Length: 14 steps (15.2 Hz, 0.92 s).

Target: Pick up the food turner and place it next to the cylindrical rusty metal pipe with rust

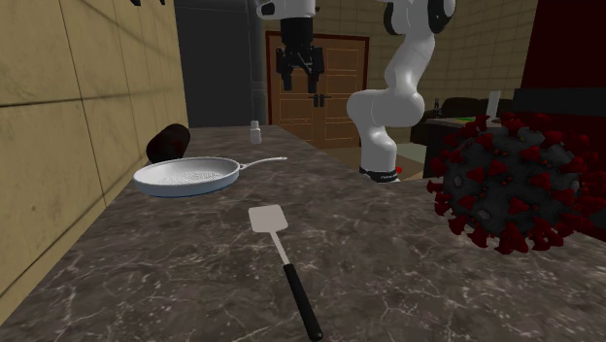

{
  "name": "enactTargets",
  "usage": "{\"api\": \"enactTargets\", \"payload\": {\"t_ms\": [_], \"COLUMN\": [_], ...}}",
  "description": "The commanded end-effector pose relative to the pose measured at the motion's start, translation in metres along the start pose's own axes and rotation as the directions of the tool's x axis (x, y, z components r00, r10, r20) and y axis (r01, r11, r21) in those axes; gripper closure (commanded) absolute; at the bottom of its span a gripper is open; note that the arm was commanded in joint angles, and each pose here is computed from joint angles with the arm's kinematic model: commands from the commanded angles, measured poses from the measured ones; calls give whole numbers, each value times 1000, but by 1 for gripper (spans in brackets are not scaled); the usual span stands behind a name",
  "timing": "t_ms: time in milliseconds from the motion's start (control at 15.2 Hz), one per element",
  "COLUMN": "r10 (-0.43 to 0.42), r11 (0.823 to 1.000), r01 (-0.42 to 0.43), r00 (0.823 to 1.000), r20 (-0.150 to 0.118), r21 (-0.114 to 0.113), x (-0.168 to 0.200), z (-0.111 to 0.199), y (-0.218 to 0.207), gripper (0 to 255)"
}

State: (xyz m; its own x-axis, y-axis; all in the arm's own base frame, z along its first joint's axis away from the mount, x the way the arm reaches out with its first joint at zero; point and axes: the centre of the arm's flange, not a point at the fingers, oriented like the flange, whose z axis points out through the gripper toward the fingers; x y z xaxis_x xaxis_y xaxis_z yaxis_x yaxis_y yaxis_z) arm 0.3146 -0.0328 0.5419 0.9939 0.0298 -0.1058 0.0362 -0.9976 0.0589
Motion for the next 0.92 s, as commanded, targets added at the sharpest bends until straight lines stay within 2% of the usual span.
{"api": "enactTargets", "payload": {"t_ms": [0, 198, 396, 594, 858], "r10": [0, -104, -206, -306, -434], "r11": [1000, 995, 979, 952, 901], "r01": [0, 104, 206, 306, 434], "r00": [1000, 994, 978, 951, 898], "r20": [0, -17, -34, -51, -73], "r21": [0, 2, 2, 0, -5], "x": [0, 33, 66, 97, 136], "z": [0, 14, 27, 39, 55], "y": [0, -9, -22, -38, -64], "gripper": [0, 0, 0, 0, 0]}}
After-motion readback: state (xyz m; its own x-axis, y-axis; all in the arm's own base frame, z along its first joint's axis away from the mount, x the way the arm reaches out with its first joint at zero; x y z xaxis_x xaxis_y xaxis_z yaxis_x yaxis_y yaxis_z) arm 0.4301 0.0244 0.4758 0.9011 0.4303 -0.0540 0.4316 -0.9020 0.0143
